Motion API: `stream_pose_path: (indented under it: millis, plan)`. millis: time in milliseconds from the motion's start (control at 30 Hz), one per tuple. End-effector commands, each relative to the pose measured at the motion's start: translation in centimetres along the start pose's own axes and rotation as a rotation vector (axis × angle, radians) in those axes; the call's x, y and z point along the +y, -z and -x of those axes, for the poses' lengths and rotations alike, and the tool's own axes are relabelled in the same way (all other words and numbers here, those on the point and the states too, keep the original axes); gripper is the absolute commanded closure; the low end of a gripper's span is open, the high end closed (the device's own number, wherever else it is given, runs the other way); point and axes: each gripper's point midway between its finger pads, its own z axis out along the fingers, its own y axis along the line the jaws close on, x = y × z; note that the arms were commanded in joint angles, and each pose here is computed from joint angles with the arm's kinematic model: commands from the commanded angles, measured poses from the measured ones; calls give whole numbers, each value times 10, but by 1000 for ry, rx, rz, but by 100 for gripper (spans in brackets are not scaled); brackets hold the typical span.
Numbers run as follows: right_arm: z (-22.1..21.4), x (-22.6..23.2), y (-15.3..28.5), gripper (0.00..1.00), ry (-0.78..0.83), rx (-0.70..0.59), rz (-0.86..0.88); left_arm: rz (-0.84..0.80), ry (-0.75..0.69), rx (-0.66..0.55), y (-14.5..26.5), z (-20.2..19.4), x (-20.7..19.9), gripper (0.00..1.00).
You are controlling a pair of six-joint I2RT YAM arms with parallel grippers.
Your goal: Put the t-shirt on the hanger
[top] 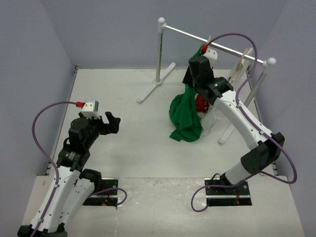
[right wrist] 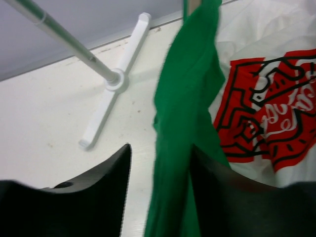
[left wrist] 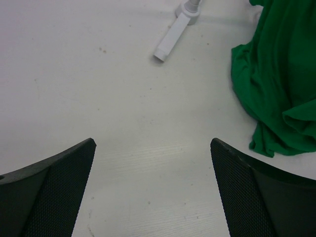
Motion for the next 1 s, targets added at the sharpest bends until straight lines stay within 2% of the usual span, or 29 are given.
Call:
stream_pose_path:
  millis: [0, 67, 100, 167, 267, 367, 500, 533, 633, 967]
  plan:
    - [23, 25, 28, 33, -77, -39, 140, 265, 55, -36, -1, 14, 42, 0]
    - [31, 25, 46, 22, -76, -54, 191, 406, 99, -57, 5, 21, 62, 0]
    - [38, 22, 63, 10, -81, -73, 226, 476, 112, -75, 9, 27, 73, 0]
    - [47, 14, 89, 1, -57, -106, 276, 558, 164, -79, 15, 28, 83, 0]
    - [55, 5, 137, 1, -10, -152, 401, 597, 191, -99, 23, 38, 86, 0]
    - [57, -20, 190, 1, 70, -222, 495, 513, 154, -116, 27, 48, 73, 0]
    - [47, -70, 205, 1, 133, -287, 381, 465, 96, -163, 39, 62, 67, 0]
    - [44, -107, 215, 1, 135, -346, 285, 457, 84, -174, 42, 66, 65, 0]
    - [24, -150, 209, 1, 127, -363, 135, 466, 62, -165, 42, 64, 67, 0]
    - [-27, -191, 211, 1, 71, -420, 136, 449, 47, -145, 34, 43, 70, 0]
